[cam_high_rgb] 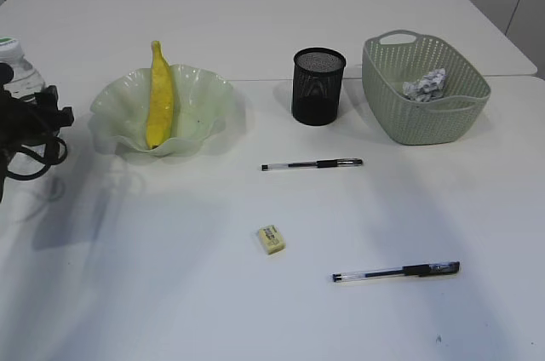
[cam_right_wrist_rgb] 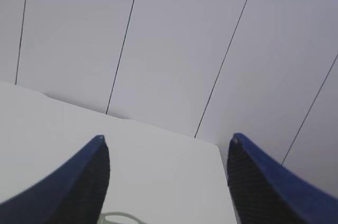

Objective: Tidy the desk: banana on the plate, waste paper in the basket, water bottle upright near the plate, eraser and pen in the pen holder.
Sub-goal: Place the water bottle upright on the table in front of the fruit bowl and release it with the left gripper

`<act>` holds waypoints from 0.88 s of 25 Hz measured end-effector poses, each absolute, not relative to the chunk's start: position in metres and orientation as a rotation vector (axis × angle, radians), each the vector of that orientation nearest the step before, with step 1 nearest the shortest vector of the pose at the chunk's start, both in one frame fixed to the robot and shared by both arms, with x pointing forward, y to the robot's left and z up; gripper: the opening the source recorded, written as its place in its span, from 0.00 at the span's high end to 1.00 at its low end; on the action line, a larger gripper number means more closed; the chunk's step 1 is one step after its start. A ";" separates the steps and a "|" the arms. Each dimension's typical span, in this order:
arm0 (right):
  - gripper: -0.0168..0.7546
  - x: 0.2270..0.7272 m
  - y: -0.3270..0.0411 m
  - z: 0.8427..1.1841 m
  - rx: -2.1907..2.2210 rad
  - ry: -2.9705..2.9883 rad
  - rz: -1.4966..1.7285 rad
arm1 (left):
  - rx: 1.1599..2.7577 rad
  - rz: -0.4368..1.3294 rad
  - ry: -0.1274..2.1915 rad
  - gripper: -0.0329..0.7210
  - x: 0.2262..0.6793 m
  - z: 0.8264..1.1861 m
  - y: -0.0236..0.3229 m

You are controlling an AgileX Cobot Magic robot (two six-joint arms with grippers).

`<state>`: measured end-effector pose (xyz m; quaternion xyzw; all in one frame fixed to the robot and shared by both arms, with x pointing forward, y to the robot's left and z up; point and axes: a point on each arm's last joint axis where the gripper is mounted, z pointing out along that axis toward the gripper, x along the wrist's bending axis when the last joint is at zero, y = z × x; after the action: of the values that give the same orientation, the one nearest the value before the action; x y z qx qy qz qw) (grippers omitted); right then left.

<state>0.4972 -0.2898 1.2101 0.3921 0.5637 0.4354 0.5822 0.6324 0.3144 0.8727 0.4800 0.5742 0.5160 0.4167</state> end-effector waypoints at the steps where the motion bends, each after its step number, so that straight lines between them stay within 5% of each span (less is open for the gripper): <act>1: 0.31 0.497 -0.290 1.210 0.915 1.316 1.017 | 1.207 1.295 1.439 0.28 0.632 0.873 0.314; 22: 0.31 0.497 -0.290 1.210 0.914 1.314 1.018 | 1.165 1.317 1.436 0.20 0.633 0.881 0.316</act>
<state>0.4972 -0.2898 1.2103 0.3915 0.5630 0.4359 0.5829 0.6335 0.3160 0.8810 0.4651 0.5733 0.5260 0.4222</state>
